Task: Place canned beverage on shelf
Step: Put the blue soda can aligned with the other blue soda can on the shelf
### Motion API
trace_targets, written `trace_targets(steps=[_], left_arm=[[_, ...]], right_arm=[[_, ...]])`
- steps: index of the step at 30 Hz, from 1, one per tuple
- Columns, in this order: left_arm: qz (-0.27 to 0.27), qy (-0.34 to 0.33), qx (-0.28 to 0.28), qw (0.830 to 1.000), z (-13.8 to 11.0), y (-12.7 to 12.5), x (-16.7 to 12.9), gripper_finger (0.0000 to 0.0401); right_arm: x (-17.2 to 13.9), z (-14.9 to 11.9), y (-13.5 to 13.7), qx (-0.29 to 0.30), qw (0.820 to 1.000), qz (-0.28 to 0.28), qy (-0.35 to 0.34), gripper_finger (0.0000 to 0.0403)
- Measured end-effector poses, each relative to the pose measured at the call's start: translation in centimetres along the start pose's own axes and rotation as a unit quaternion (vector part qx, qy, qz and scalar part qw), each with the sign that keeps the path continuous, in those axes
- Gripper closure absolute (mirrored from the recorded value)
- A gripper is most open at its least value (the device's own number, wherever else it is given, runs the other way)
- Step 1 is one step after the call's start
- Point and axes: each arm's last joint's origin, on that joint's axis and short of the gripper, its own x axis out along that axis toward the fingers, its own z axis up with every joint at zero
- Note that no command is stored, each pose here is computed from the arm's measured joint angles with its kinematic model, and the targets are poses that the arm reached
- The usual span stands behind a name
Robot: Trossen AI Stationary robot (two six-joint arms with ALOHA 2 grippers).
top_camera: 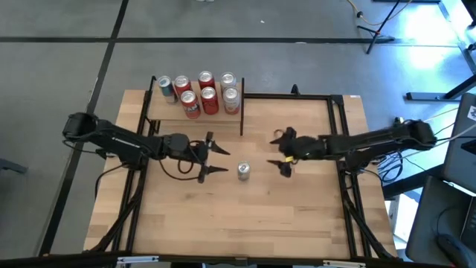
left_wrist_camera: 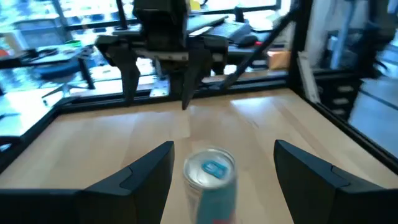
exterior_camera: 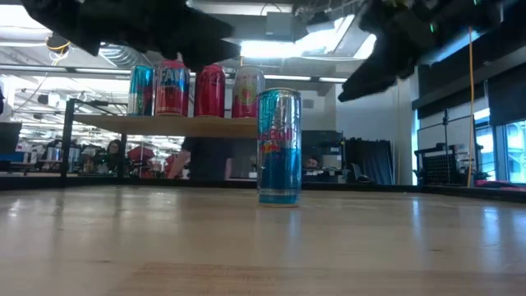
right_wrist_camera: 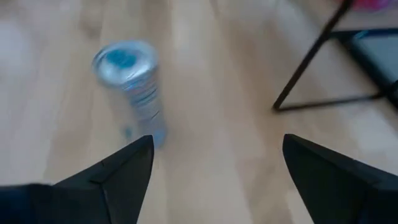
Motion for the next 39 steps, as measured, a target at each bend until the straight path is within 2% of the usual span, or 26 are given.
trace_targets(steps=[3,6,10,16,20,24,33,39], left_arm=[[0.033,-0.004,-0.006,0.999,0.7,0.3,0.9,0.0154],[0.048,0.012,-0.01,0.999,0.9,0.4,2.0,0.0154],[0.037,0.016,-0.018,0.999,1.3,0.2,3.5,0.0154],[0.025,0.025,-0.02,0.999,0.8,-0.4,4.1,0.0154],[0.031,0.023,-0.058,0.998,0.9,-0.3,4.1,0.0152],[0.041,0.027,-0.073,0.996,0.8,0.1,4.1,0.0123],[0.032,0.035,-0.071,0.996,0.4,0.9,4.3,0.0015],[0.026,0.058,-0.047,0.997,-1.7,0.7,5.6,0.0007]], right_arm=[[0.1,-2.4,-1.1,-0.004,0.997,0.004,-0.076,0.0063],[0.2,-3.5,-1.8,-0.023,0.994,0.013,-0.107,0.0063],[0.3,-3.7,-2.2,-0.04,0.993,0.015,-0.108,0.0063],[0.6,-3.8,-2.0,-0.067,0.992,0.031,-0.103,0.0063],[0.6,-3.9,-1.9,-0.066,0.992,0.036,-0.099,0.0063],[0.6,-3.8,-1.8,-0.062,0.991,0.055,-0.103,0.0063],[0.7,-3.7,-1.7,-0.054,0.991,0.065,-0.108,0.0063],[1.1,-4.0,-1.7,-0.051,0.992,0.065,-0.096,0.0063]])
